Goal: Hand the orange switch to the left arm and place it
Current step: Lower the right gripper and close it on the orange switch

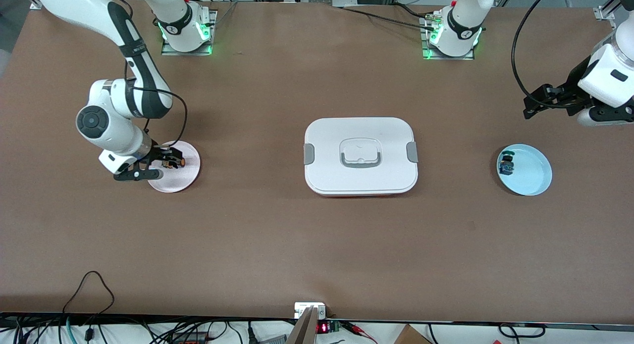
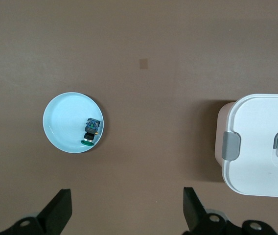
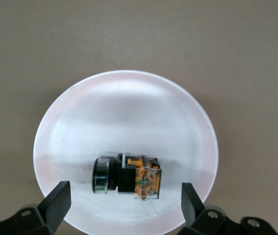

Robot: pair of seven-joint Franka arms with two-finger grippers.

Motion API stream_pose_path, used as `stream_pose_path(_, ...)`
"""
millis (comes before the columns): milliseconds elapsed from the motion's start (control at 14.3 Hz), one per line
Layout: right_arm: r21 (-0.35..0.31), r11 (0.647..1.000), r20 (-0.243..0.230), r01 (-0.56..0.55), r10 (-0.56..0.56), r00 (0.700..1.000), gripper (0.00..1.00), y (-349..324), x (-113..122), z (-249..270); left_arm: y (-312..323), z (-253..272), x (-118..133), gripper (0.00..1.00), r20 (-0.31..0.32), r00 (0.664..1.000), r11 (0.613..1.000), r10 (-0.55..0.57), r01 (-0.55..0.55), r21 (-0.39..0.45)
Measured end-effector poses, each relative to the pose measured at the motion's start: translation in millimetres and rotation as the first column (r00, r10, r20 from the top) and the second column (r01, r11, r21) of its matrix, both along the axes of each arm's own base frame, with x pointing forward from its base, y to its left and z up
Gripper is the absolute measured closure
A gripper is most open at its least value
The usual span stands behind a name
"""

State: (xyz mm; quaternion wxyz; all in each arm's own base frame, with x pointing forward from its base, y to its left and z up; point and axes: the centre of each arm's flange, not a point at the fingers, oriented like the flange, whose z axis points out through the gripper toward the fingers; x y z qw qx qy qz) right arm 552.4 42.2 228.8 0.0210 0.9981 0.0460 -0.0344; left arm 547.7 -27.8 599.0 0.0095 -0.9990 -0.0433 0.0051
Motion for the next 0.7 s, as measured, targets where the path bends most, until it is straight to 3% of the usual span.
stream_pose_path(700, 0.001, 1.0, -0.043, 0.011, -0.011, 0.999, 0.0, -0.1, -9.4, -34.2, 0.0, 0.0, 0.0, 0.0, 0.0, 1.0, 1.0, 0.0, 0.0, 0.0)
